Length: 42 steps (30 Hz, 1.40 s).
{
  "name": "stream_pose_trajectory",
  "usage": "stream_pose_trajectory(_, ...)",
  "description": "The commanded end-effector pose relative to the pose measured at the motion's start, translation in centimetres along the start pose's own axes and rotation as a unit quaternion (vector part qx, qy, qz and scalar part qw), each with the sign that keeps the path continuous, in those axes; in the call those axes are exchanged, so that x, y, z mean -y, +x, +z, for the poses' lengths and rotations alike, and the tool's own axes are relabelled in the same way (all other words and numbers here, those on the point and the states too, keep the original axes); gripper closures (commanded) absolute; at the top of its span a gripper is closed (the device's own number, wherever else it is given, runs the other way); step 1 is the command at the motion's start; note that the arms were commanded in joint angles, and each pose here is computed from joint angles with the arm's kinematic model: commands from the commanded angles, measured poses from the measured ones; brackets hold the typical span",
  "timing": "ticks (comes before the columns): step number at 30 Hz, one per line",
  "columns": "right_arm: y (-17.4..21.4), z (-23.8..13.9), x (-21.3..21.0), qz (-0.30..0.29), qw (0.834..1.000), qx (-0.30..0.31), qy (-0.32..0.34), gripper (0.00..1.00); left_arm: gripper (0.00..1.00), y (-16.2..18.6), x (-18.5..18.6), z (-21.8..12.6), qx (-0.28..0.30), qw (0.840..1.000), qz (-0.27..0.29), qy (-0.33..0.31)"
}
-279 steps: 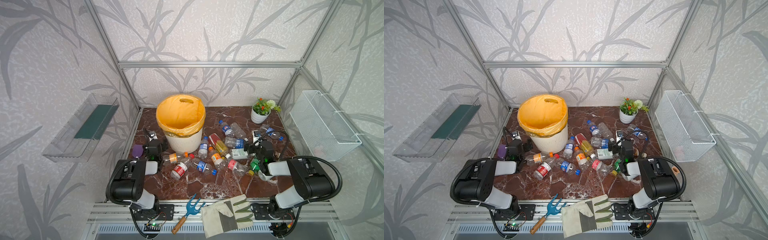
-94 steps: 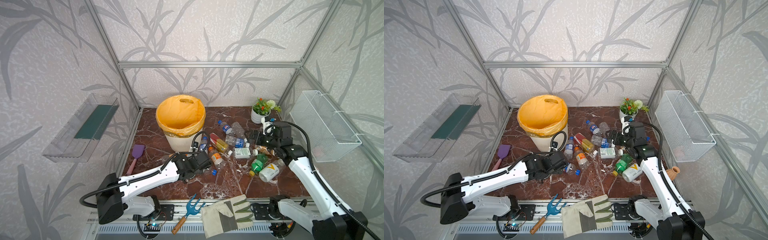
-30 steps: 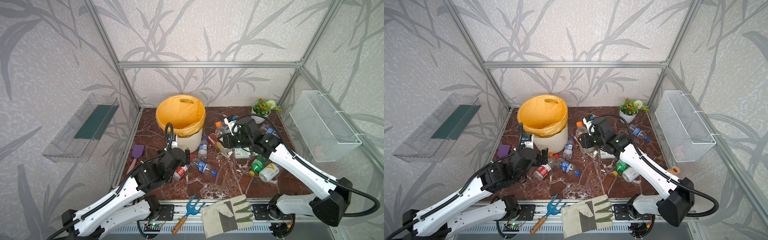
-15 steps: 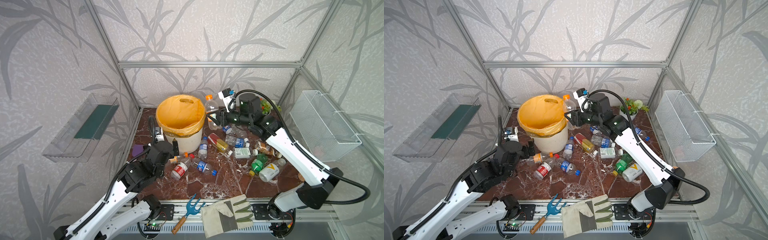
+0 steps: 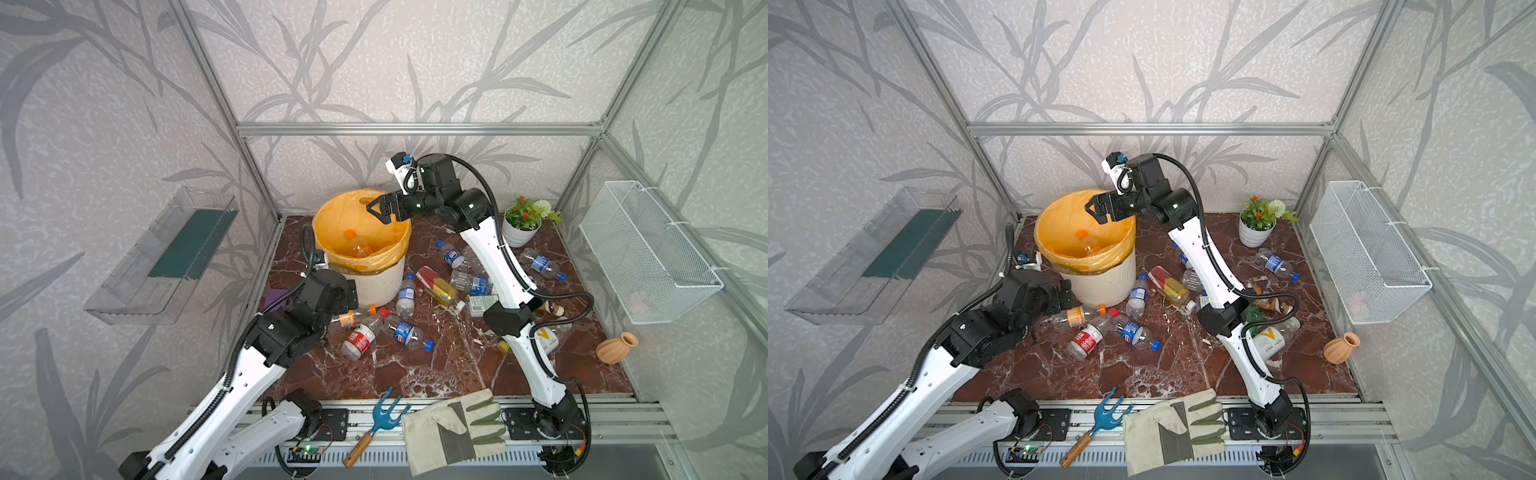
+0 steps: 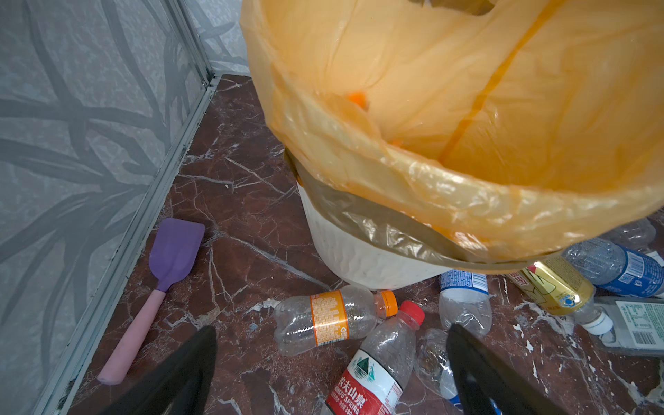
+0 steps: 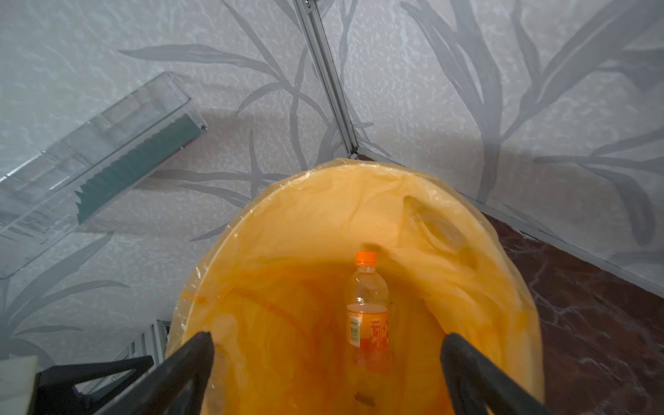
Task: Throw the plastic bottles in the bin
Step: 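Lower the right gripper onto the green bottle and grasp it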
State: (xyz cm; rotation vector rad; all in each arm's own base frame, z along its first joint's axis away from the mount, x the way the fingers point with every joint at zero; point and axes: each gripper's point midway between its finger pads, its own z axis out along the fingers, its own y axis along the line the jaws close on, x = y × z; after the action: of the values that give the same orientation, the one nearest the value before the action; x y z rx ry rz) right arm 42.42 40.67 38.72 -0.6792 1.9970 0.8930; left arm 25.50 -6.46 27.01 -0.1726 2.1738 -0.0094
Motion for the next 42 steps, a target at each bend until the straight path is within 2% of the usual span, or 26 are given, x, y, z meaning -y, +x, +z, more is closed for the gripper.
stream_pose_trajectory(1,-2.3,-7.5,-0.8,-0.032,0.999,0.020,0.035,0.01,0.01,-0.6,0.7,-0.6,0.001,1.000,-0.005,0.027)
stream_pose_trajectory(5,-4.1,-11.2,-2.6,-0.064,0.996,0.054,0.038,0.01,0.01,-0.7,0.7,-0.6,0.022,0.999,-0.011,0.034)
stream_pose_trajectory(7,-4.9,-12.7,-3.0,-0.075,0.992,0.092,0.043,0.01,0.01,-0.6,0.7,-0.5,0.021,0.999,-0.010,0.035)
stream_pose_trajectory(9,-4.0,-14.2,-2.3,-0.074,0.987,0.128,0.061,0.01,0.01,-0.6,0.8,-0.6,0.022,0.999,-0.011,0.040)
stream_pose_trajectory(13,0.1,-17.6,1.8,-0.026,0.984,0.130,0.116,0.01,0.01,-0.8,0.9,-0.8,0.031,0.998,-0.012,0.046)
stream_pose_trajectory(16,3.4,-20.8,4.9,0.013,0.976,0.148,0.162,0.01,0.01,-0.9,1.6,-0.7,0.037,0.997,-0.004,0.064)
stream_pose_trajectory(21,9.5,-25.7,10.3,0.098,0.947,0.166,0.259,0.01,0.01,-0.6,2.7,-0.3,0.044,0.995,0.001,0.089)
stream_pose_trajectory(26,16.5,-27.5,14.9,0.196,0.915,0.126,0.330,0.01,0.01,-0.2,3.3,-0.5,0.043,0.994,0.020,0.097)
stream_pose_trajectory(31,24.7,-28.9,19.0,0.308,0.860,0.074,0.401,0.01,0.01,-0.3,4.3,-1.1,0.062,0.992,0.056,0.094)
stream_pose_trajectory(33,27.3,-28.9,19.9,0.341,0.845,0.059,0.408,0.01,0.01,-0.1,4.8,-1.3,0.064,0.991,0.068,0.100)
stream_pose_trajectory(39,31.3,-29.2,20.8,0.370,0.818,0.004,0.441,0.01,0.01,0.2,5.7,-1.5,0.069,0.987,0.078,0.120)
stream_pose_trajectory(42,32.6,-28.9,20.8,0.386,0.811,-0.005,0.439,0.04,0.01,0.4,6.1,-1.6,0.069,0.986,0.072,0.132)
